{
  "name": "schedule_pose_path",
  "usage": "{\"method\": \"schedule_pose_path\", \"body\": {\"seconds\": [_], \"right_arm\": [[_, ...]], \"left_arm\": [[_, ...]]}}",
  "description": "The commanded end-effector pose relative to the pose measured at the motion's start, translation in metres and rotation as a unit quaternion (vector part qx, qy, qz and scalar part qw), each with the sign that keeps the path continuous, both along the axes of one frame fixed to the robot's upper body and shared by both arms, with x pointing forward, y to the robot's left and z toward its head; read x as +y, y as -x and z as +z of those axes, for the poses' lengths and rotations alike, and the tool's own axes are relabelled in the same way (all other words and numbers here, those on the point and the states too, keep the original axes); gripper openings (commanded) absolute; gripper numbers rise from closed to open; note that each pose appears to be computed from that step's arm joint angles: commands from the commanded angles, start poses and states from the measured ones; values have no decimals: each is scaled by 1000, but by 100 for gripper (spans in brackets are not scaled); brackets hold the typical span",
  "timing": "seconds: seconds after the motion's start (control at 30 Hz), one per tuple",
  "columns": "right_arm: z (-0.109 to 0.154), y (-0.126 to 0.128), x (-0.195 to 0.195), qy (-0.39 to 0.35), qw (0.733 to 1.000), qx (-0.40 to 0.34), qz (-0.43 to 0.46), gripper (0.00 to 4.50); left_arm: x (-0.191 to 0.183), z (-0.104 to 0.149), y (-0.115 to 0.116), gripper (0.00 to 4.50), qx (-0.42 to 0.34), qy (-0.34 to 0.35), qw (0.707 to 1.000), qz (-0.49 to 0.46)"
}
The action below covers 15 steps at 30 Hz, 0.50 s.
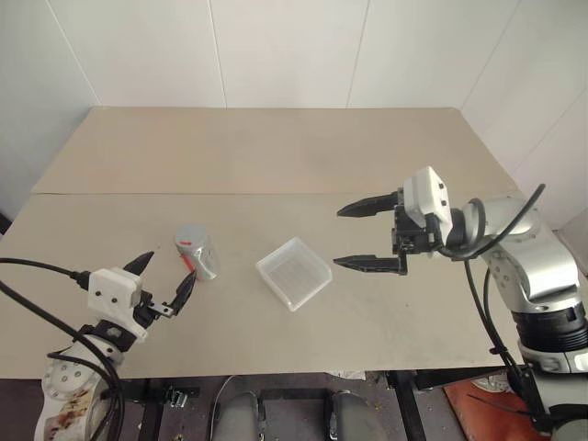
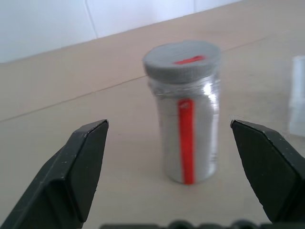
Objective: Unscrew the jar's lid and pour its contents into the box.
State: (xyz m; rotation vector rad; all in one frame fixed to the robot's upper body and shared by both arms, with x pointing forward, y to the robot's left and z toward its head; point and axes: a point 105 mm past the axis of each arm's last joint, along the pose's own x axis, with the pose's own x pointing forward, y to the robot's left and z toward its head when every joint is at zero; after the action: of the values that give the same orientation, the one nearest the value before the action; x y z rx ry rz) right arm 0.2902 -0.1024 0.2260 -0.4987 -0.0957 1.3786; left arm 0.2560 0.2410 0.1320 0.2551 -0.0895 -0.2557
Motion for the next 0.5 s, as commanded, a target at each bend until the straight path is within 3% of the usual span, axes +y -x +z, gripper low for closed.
{"method": "schedule_pose_path", "body": {"seconds": [0.03, 0.3, 0.5], "right_arm": [[14, 4, 1, -11, 999, -35, 12, 450], [17, 9, -3, -18, 999, -46, 11, 450], [18, 12, -3, -20, 998, -50, 11, 450]], "left_arm": [[-1, 7, -7, 448, -26, -11, 1000, -6], [-16, 8, -25, 448, -37, -2, 998, -48], [-14, 6, -23, 448, -33, -2, 998, -48]]}}
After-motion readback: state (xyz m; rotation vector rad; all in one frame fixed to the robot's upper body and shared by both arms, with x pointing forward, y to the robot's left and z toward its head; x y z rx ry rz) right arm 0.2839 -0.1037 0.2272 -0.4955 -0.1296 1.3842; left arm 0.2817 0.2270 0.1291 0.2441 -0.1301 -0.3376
